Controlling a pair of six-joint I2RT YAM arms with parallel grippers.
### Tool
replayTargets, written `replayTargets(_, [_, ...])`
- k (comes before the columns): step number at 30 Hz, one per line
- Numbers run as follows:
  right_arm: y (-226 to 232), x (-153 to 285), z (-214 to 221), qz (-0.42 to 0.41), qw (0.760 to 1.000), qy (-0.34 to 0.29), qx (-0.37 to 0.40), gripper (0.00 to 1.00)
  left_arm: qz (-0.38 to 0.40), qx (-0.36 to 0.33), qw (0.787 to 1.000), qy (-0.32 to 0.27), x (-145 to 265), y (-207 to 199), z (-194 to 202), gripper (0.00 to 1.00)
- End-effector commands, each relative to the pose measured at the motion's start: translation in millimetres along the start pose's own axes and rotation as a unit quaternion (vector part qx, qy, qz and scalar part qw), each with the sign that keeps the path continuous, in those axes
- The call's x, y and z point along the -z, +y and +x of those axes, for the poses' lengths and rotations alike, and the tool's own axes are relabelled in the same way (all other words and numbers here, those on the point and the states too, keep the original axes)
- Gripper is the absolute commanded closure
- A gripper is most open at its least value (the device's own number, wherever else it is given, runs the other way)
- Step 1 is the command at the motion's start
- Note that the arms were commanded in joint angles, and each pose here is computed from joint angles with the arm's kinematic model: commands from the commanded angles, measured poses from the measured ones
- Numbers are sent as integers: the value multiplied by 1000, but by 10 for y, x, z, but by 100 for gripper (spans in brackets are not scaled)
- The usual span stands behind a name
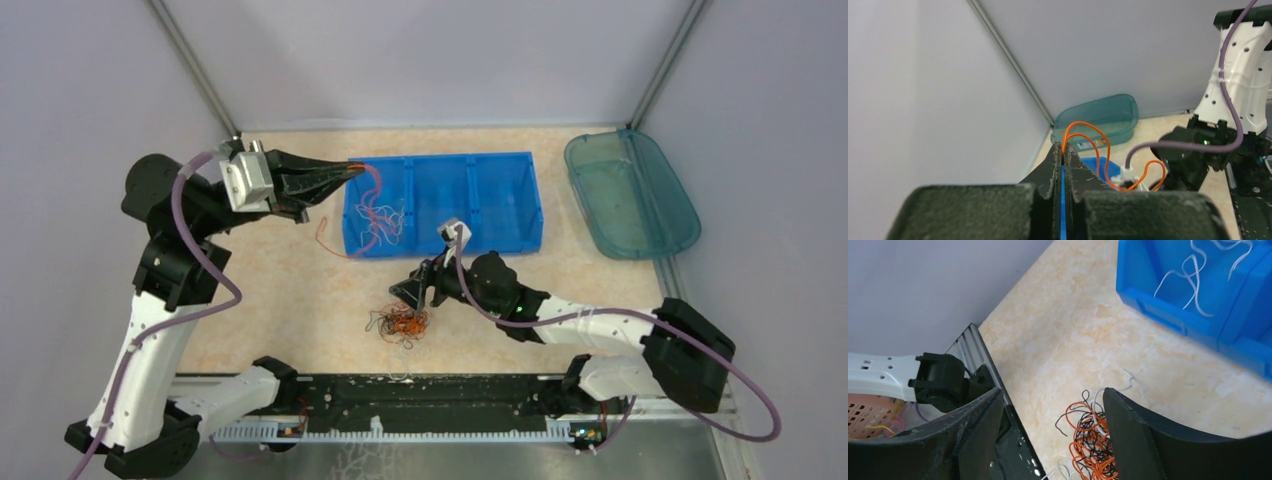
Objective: Untangle the cables
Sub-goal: Place the cable in the bin.
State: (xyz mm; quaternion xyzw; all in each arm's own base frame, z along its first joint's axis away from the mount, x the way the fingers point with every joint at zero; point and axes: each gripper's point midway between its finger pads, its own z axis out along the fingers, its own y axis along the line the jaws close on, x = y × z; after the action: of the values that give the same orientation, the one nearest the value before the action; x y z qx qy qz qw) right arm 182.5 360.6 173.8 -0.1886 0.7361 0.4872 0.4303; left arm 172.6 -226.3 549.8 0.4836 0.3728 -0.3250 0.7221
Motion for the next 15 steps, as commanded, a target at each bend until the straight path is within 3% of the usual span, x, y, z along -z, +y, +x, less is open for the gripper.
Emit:
replayTargets(1, [187,165,-554,9,997,-66,50,24,5,25,999,22,26,-103,305,100])
replayTargets(4, [59,305,-697,50,994,-77,63,17,9,47,998,41,43,-173,556,100])
replayTargets(15, [-822,680,-750,220,971,-90,19,14,12,102,991,83,-251,-15,1371,100])
